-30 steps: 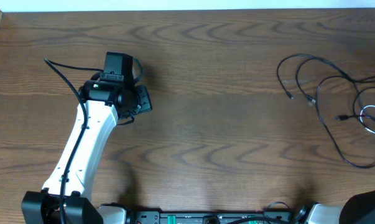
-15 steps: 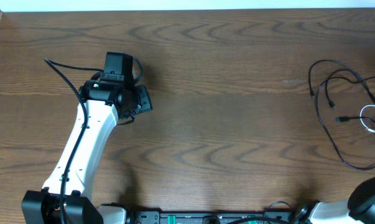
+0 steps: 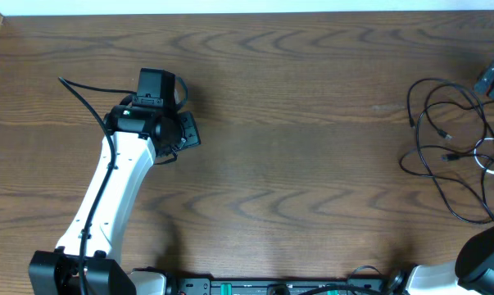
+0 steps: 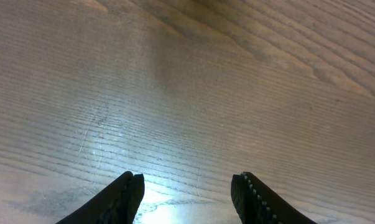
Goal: Untangle cables
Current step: 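Pull the black cable to the right edge and drop it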
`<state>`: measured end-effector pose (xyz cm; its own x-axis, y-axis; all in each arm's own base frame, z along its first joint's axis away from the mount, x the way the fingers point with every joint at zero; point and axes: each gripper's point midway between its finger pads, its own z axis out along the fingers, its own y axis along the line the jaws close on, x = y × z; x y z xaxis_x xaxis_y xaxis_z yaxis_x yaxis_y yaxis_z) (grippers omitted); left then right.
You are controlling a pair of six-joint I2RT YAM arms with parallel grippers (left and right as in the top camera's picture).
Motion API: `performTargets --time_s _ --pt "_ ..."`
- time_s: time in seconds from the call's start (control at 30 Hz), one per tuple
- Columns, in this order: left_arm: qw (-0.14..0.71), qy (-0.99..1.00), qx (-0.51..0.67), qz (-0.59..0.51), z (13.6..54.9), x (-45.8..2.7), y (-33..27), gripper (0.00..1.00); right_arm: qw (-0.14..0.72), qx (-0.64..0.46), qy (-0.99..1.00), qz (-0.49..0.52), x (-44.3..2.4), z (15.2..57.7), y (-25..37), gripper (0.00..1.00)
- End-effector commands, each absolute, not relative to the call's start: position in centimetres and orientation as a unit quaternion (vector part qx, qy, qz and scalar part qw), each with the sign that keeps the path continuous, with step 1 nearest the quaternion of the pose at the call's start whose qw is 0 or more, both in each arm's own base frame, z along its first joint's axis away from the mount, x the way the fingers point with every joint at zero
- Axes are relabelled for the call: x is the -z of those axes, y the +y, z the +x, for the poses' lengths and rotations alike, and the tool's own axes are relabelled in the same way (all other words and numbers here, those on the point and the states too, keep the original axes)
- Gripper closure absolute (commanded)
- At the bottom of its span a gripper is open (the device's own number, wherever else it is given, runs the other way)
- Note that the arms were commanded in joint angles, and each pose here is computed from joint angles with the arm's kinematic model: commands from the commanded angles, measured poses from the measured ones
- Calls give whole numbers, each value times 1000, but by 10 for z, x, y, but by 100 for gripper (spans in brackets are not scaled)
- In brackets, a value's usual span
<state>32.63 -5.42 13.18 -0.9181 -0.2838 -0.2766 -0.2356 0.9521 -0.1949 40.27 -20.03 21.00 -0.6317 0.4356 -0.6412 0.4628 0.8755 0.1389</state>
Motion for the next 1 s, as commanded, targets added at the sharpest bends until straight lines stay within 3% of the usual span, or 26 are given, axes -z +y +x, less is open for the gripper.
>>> performTargets --time_s 0.0,0.17,0.23,0.3,0.43,0.67,0.83,0.97 --pt "151 976 75 -140 328 -129 -52 49 346 34 912 216 -219 394 -195 1" --pt "151 976 75 -140 328 -129 -52 49 276 -147 935 166 -202 377 -113 21" --pt "151 976 75 -140 328 -129 -52 49 227 -171 949 134 -189 362 -84 44" --pt "151 976 75 -140 328 -129 -52 49 197 -174 960 93 -173 354 -62 78" --pt "151 976 75 -140 328 -129 -52 49 163 -135 975 71 -125 345 -51 82" --pt "151 976 75 -140 328 -129 -52 49 208 -137 963 108 -54 350 -49 79" --pt "151 976 75 -140 328 -129 -52 49 228 -133 958 113 -21 340 -46 85" --pt "151 976 75 -140 328 -129 -52 49 219 -4 950 223 2 321 -95 83"
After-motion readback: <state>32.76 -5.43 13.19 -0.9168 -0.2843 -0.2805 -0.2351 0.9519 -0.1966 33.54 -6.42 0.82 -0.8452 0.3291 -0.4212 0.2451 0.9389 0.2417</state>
